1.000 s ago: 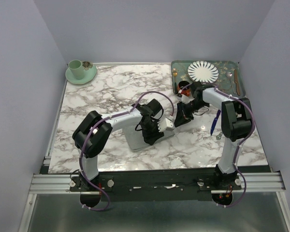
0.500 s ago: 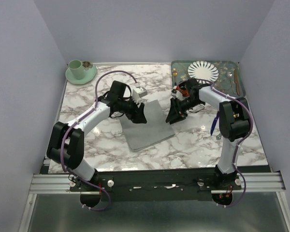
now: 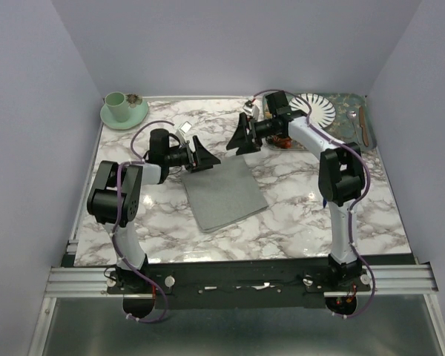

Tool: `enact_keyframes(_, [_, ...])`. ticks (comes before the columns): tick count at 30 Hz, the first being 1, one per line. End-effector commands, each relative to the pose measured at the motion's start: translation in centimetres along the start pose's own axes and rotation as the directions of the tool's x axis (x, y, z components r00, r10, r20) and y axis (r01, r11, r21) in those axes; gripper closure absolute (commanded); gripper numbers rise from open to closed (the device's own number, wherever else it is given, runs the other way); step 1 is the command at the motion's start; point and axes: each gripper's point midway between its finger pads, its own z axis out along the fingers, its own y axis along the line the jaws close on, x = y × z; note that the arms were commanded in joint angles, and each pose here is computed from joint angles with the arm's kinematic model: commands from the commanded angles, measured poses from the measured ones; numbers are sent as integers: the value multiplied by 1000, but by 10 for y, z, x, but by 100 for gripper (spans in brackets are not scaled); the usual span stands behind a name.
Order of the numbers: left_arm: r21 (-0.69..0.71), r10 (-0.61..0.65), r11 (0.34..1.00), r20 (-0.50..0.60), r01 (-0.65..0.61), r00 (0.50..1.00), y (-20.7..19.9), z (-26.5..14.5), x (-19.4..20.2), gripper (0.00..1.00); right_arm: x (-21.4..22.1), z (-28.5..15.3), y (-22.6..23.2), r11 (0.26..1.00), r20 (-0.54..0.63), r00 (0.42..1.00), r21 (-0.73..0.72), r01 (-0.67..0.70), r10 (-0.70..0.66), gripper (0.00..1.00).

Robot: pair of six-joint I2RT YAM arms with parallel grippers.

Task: Fold the napkin into a case and place the utensils inside
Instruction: Smooth out the square-folded napkin at the center of the board.

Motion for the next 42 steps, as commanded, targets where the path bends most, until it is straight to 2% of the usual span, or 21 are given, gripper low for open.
enact_keyframes(1, [136, -97, 987, 118, 81, 988, -21, 2, -27, 1, -28, 35, -5, 998, 64, 996, -48, -52, 55, 0])
enact_keyframes(5, [148, -166, 978, 133, 146, 977, -12, 7, -30, 1, -38, 55, -19, 992, 76, 991, -69, -108, 113, 0])
enact_keyframes(9, [121, -226, 970, 147, 210, 963, 11, 13, -27, 1, -31, 75, -61, 977, 70, 975, -30, -211, 213, 0])
enact_keyframes(13, [-7, -320, 946, 165, 325, 933, 58, 12, -13, 1, -21, 85, -93, 962, 83, 960, 31, -270, 267, 0])
enact_keyframes(15, [-86, -324, 934, 197, 346, 925, 85, 7, -7, 1, -16, 85, -105, 951, 86, 950, 51, -304, 299, 0])
enact_keyframes(19, [-194, -404, 871, 242, 452, 882, 128, -15, 7, 1, -12, 82, -109, 944, 92, 944, 62, -324, 318, 0])
enact_keyframes(22, [-264, -427, 836, 239, 481, 872, 142, -27, 25, 1, -11, 81, -110, 941, 87, 942, 79, -330, 323, 0])
enact_keyframes(26, [-305, -453, 800, 258, 517, 853, 149, -53, 36, 1, -9, 79, -109, 941, 82, 945, 96, -323, 316, 0])
enact_keyframes(28, [-287, -470, 804, 229, 521, 852, 142, -56, 48, 1, -7, 78, -110, 941, 76, 946, 104, -323, 317, 0])
enact_keyframes(35, [-209, -418, 865, 205, 456, 885, 107, -63, 40, 1, -3, 79, -106, 954, 37, 960, 107, -280, 278, 0])
enact_keyframes(40, [-154, -394, 893, 185, 423, 900, 86, -66, 39, 1, -11, 74, -56, 987, -3, 987, 18, -158, 158, 0])
enact_keyframes(42, [-119, -335, 926, 179, 358, 925, 64, -67, 29, 1, -16, 62, -23, 991, -13, 992, -47, -129, 128, 0])
